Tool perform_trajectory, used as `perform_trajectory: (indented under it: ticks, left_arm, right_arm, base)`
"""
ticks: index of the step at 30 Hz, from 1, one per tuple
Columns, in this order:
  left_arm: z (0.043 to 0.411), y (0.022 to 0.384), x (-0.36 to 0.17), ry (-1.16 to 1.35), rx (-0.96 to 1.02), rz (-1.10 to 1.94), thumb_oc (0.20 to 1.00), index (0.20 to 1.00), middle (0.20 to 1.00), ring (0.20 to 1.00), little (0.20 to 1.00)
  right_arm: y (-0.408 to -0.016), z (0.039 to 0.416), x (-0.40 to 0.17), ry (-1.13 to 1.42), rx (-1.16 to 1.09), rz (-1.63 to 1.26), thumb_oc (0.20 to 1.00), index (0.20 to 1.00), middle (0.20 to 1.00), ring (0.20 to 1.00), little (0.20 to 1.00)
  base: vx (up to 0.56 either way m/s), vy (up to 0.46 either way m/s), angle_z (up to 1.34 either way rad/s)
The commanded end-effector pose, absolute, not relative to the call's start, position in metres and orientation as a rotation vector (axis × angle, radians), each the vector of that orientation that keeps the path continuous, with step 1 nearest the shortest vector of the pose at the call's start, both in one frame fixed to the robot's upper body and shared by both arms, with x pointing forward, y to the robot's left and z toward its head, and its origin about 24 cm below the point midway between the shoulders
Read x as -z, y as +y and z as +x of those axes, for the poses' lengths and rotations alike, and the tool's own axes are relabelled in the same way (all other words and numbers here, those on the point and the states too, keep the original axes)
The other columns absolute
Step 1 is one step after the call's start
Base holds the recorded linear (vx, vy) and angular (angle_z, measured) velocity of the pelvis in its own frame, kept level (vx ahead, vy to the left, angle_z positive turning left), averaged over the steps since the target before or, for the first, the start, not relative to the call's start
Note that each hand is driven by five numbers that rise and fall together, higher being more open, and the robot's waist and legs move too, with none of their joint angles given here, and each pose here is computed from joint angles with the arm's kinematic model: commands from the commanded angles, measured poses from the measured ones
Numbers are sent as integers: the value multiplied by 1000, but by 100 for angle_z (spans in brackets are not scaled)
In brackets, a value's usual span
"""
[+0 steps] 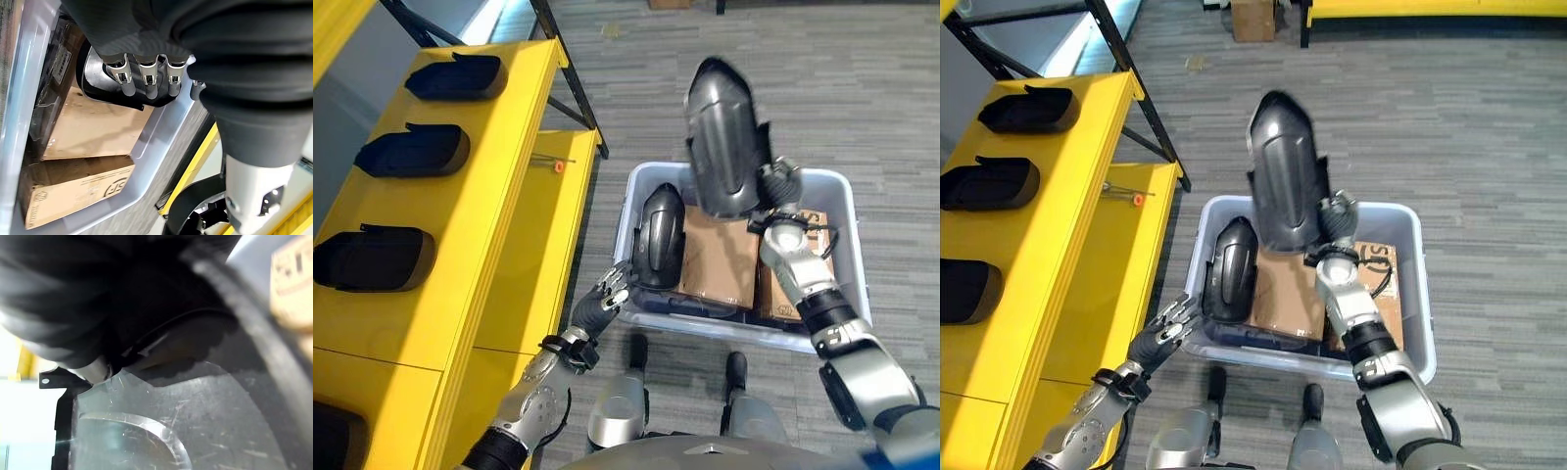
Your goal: Move parts from the plastic box to the shelf.
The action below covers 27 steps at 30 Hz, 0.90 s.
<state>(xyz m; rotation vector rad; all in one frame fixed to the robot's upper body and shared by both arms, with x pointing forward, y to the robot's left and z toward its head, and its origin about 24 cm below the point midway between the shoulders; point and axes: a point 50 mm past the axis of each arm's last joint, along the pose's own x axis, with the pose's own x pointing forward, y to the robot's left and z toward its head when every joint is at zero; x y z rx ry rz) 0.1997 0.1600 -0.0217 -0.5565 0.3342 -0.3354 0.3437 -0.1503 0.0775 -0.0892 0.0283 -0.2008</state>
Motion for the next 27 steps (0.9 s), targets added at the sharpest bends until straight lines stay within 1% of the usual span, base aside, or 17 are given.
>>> perform_trajectory:
  ticks: [1,4,7,10,15,16,21,22,24,27]
  left_arm:
    - [191,161,15,298,344,-570,1000,1000,1000,1000,1000]
    - [184,165,18,300,343,-572,1000,1000,1000,1000,1000]
    - [183,164,19,314,399,-547,1000,1000,1000,1000,1000]
    - [188,164,17,307,420,-486,1000,1000,1000,1000,1000]
    - [192,170,15,307,412,-361,1000,1000,1000,1000,1000]
    - [195,171,14,306,428,-281,1000,1000,1000,1000,1000]
    - [205,169,5,295,487,-230,1000,1000,1000,1000,1000]
    - [209,163,3,307,536,-211,1000,1000,1000,1000,1000]
    - [212,151,4,336,622,-195,1000,1000,1000,1000,1000]
    - [215,142,6,363,622,-204,1000,1000,1000,1000,1000]
  right_arm:
    - [-131,338,-92,-43,63,2,200,200,200,200,200]
    - [-121,323,-77,-2,13,33,200,200,200,200,200]
    - [-127,308,-64,30,27,75,200,200,200,200,200]
    - [-130,296,-53,59,-43,131,200,200,200,200,200]
    - [-112,280,-43,130,-153,225,200,200,200,200,200]
    - [-101,275,-36,177,-179,312,200,200,200,200,200]
    - [-91,272,-39,167,-182,365,200,200,200,200,200]
    - [-88,272,-39,162,-138,384,200,200,200,200,200]
    - [-88,270,-41,157,-65,411,200,200,200,200,200]
    - [-88,272,-41,172,-58,407,200,200,200,200,200]
  base:
    - [33,-42,12]
    - [-33,10,27]
    - [-128,71,67]
    - [-142,183,115]
    - [-72,286,23]
    - [-151,412,23]
    - [-78,160,35]
    - [18,48,65]
    - [33,68,140]
    - [46,43,221]
